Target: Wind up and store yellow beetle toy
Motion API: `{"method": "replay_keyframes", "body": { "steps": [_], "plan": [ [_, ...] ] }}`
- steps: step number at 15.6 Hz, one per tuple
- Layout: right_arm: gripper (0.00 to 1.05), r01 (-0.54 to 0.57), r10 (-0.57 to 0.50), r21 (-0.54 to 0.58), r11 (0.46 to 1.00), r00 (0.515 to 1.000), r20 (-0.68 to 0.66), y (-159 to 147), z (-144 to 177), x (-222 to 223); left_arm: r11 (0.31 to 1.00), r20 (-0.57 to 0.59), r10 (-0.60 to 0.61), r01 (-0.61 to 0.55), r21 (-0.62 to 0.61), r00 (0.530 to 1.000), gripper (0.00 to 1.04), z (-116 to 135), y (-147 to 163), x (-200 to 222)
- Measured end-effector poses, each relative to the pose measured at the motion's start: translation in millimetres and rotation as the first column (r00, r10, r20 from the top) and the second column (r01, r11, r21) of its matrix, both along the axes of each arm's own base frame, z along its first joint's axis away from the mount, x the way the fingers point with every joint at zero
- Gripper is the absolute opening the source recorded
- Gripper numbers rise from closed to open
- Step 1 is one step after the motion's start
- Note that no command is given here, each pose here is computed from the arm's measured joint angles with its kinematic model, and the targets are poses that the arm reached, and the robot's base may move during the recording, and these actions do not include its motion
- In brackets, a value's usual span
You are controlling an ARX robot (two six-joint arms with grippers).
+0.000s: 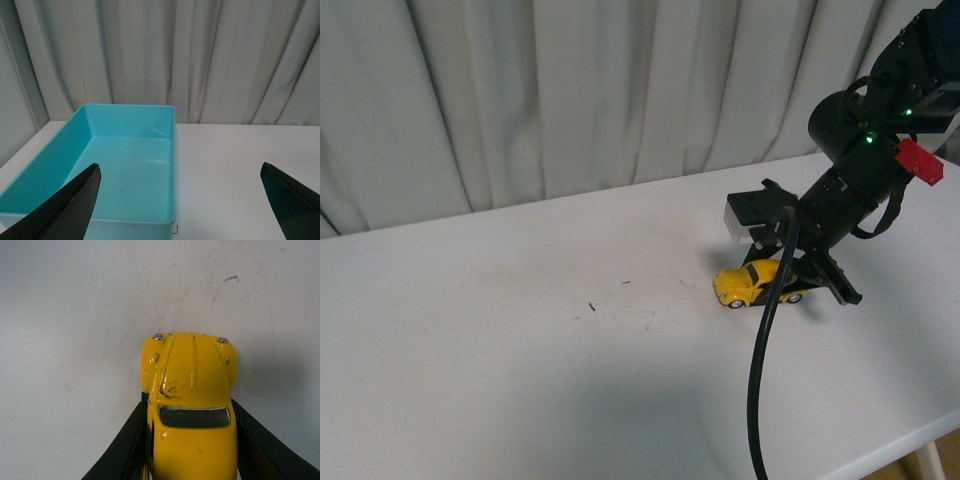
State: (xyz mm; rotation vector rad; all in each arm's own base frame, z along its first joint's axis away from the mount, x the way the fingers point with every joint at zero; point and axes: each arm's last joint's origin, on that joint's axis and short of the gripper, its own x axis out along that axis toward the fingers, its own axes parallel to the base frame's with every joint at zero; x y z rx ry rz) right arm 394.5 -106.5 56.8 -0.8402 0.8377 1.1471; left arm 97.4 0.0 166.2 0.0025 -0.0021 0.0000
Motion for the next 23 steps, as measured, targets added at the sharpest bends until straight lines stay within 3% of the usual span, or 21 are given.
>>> {"method": "replay_keyframes", "body": {
  "steps": [2,6,7,8,23],
  "plan": [
    [0.41,-0.025,0.025,-0.008,1.000,1.000,0.000,0.9,2.3,-0.9,1.000,0.000,0.000,0.000,0.000,1.000,0.98,0.0,0.0,0.0],
    [0.74,-0.045,0.045,0.012,0.999,0.998,-0.045,4.6,-3.2,-4.8,1.000,0.000,-0.001,0.001,0.000,1.000,0.98,0.0,0.0,0.0],
    [0.95,-0.039,0.040,0.015,0.999,0.997,-0.062,4.6,-1.7,-4.9,1.000,0.000,0.000,0.000,0.000,1.000,0.98,0.0,0.0,0.0],
    [1.00,-0.037,0.038,0.016,0.999,0.997,-0.066,4.6,-1.4,-5.0,1.000,0.000,0.000,0.000,0.000,1.000,0.98,0.0,0.0,0.0],
    [0.98,-0.046,0.047,0.018,0.999,0.998,-0.032,10.4,2.0,-3.4,1.000,0.000,0.000,0.000,0.000,1.000,0.98,0.0,0.0,0.0]
  ]
}}
